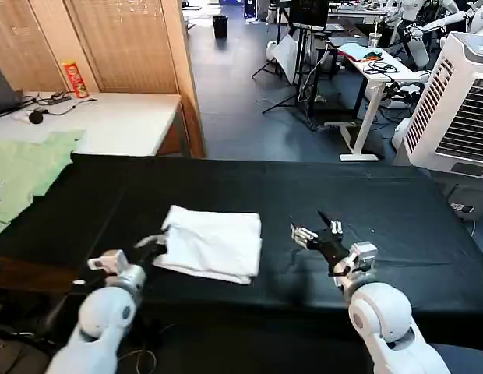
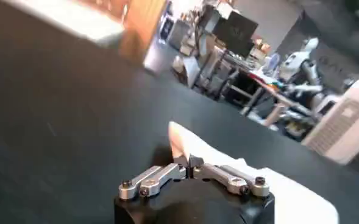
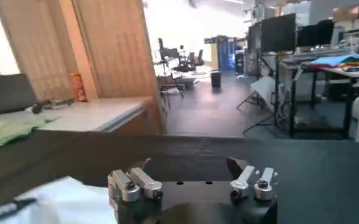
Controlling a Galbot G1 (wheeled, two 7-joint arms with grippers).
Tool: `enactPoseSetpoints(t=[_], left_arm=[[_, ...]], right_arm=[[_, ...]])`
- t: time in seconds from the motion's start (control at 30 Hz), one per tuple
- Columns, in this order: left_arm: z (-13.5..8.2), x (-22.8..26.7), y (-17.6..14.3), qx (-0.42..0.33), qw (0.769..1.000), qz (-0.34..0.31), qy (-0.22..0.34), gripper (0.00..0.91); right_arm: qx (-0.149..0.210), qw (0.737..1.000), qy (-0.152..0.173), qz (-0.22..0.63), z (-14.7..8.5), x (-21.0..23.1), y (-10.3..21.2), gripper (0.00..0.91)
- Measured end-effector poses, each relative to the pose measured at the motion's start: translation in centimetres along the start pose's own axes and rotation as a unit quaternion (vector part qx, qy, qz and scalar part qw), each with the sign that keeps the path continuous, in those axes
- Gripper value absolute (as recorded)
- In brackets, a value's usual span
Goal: Fold and organize the clothes.
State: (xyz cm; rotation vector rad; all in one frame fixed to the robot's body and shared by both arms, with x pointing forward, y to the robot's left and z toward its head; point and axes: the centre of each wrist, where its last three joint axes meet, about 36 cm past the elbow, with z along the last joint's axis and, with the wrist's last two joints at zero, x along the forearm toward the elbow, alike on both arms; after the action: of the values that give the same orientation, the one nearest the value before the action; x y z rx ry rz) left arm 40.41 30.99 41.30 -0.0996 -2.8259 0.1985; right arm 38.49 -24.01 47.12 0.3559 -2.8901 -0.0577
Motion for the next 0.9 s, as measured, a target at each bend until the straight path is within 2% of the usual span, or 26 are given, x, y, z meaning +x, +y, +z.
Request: enactPoseSetpoints(t=[0.13, 0.33, 0.4, 0.5, 0.57, 0.63, 0.9], left_arm=[[-2.6, 1.3, 3.2, -0.076, 0.997, -0.028, -0.015, 0.0], [-9.2, 3.2, 7.4, -0.207, 0.973, -0.083, -0.065, 0.0], [-11.1, 3.7, 7.9, -0.239, 0.963, -0.094, -0.081, 0.0], [-12.3, 4.4, 7.0, -0.271, 0.953, -0.095, -0.094, 0.0], [-12.0, 4.8, 5.6, -0.281, 0.951, -0.089, -0.097, 0.0], [-10.9, 4.9, 4.0, -0.276, 0.954, -0.075, -0.092, 0.0], [-2.4, 3.1, -3.7, -0.204, 0.978, -0.002, -0.035, 0.0]], right_arm=[[0.002, 1.0, 0.003, 0.004, 0.4, -0.2, 0.1, 0.878], [0.012, 1.0, 0.0, 0.003, 0.8, -0.7, 0.7, 0.878], [0.011, 1.0, 0.0, 0.002, 0.8, -0.7, 0.9, 0.878], [0.009, 1.0, 0.003, 0.003, 1.1, -0.6, 1.0, 0.878], [0.01, 1.0, 0.005, 0.003, 1.3, -0.5, 1.0, 0.878], [0.01, 1.0, 0.006, 0.004, 1.4, -0.3, 0.9, 0.878], [0.013, 1.0, 0.013, 0.002, 1.6, 0.5, 1.0, 0.878]])
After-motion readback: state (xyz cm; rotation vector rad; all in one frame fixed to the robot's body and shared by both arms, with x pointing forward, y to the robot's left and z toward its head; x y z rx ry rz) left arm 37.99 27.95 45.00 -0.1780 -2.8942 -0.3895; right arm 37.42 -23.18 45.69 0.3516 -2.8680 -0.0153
